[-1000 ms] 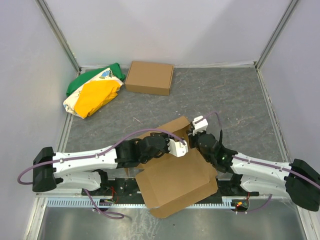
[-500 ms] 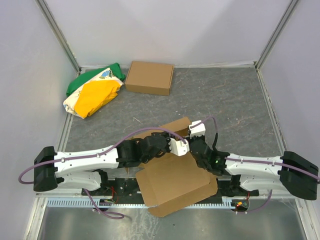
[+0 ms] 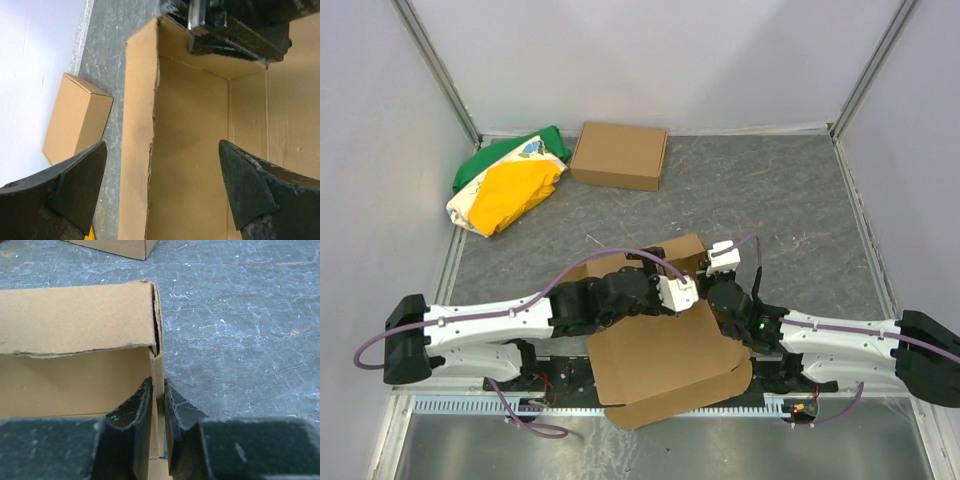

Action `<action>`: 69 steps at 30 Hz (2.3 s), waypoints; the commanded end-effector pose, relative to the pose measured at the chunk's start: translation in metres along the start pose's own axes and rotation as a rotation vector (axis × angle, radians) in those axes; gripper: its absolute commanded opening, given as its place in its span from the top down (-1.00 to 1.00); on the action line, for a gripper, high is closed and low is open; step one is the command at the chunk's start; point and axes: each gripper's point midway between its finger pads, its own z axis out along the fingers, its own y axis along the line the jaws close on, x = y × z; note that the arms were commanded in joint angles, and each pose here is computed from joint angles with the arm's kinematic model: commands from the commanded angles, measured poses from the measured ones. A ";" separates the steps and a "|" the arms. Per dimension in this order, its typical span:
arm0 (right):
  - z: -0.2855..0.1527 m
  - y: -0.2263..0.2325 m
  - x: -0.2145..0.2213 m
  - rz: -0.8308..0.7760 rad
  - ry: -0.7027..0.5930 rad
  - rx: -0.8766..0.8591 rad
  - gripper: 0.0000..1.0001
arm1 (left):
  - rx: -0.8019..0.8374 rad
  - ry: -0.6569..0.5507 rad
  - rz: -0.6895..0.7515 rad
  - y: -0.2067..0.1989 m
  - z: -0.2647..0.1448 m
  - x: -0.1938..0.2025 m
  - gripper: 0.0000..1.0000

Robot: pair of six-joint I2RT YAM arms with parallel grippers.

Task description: Fold the paper box

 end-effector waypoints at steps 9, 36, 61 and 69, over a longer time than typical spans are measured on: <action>-0.006 0.004 -0.010 0.041 0.000 -0.037 -0.10 | -0.344 -0.291 -0.457 0.102 -0.090 -0.045 -0.98; -0.058 -0.024 -0.142 -0.189 0.149 -0.038 -0.76 | -0.613 -0.288 -1.198 0.106 -0.152 0.054 -0.98; -0.038 0.019 -0.007 0.048 0.082 -0.276 -0.04 | -0.442 -0.493 -1.283 0.104 -0.153 0.014 -0.98; -0.012 0.007 -0.019 0.089 -0.012 -0.091 0.55 | -0.470 -0.396 -1.249 0.094 -0.134 0.022 -0.98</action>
